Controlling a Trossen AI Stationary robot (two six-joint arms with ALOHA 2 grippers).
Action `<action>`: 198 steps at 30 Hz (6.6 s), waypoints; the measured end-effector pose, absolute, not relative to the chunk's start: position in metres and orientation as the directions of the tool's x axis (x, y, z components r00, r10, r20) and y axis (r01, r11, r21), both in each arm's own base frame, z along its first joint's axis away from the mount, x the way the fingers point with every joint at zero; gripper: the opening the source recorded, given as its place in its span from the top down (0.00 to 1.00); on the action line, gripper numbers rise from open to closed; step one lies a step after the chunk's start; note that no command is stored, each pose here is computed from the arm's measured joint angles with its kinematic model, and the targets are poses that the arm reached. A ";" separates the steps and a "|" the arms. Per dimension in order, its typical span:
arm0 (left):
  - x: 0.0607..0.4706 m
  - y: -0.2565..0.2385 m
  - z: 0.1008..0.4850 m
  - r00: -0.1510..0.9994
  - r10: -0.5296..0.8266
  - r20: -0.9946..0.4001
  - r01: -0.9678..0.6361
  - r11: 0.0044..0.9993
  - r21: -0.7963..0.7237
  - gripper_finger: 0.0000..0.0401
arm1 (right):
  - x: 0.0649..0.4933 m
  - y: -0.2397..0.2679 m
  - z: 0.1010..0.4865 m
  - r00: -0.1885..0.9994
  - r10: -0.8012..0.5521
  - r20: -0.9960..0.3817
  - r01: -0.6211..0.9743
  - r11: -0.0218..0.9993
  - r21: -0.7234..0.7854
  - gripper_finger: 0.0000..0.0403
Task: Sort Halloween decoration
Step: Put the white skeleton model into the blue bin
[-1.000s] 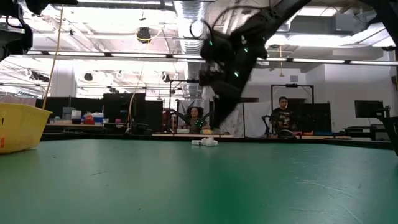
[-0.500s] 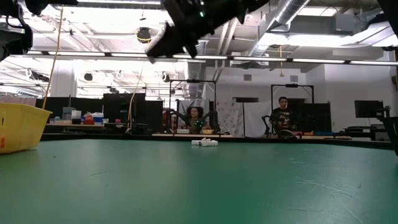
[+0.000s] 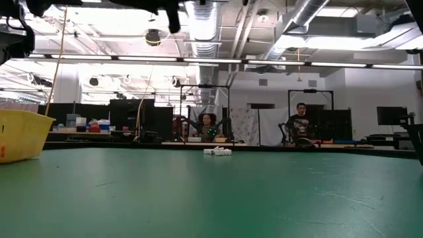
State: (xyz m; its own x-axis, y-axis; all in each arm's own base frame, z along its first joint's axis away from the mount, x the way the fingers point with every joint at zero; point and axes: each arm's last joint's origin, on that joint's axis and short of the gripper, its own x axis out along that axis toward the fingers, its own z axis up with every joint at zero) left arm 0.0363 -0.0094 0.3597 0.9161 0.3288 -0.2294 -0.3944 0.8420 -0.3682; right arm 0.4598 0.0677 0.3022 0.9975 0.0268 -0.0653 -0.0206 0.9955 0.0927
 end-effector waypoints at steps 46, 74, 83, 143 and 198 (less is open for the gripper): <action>0.036 -0.010 0.359 0.915 0.306 -0.264 -0.395 0.819 -0.416 0.44 | 0.541 0.226 0.209 0.857 0.399 -0.326 -0.336 0.912 0.234 0.99; 0.036 -0.011 0.358 0.913 0.290 -0.287 -0.392 0.820 -0.418 0.44 | 0.506 0.158 0.299 0.805 0.275 -0.526 -0.262 0.960 0.101 0.70; 0.036 -0.011 0.358 0.913 0.290 -0.287 -0.392 0.820 -0.417 0.44 | 0.442 0.063 0.378 0.715 0.040 -0.698 -0.127 0.989 -0.074 0.70; 0.036 -0.010 0.359 0.915 0.309 -0.260 -0.390 0.844 -0.367 0.44 | 0.397 -0.117 0.177 0.328 -0.159 -0.931 0.760 0.630 0.160 0.70; 0.036 -0.010 0.359 0.915 0.306 -0.264 -0.389 0.844 -0.369 0.44 | 0.423 -0.052 0.226 0.409 -0.232 -0.882 0.705 0.694 0.144 1.00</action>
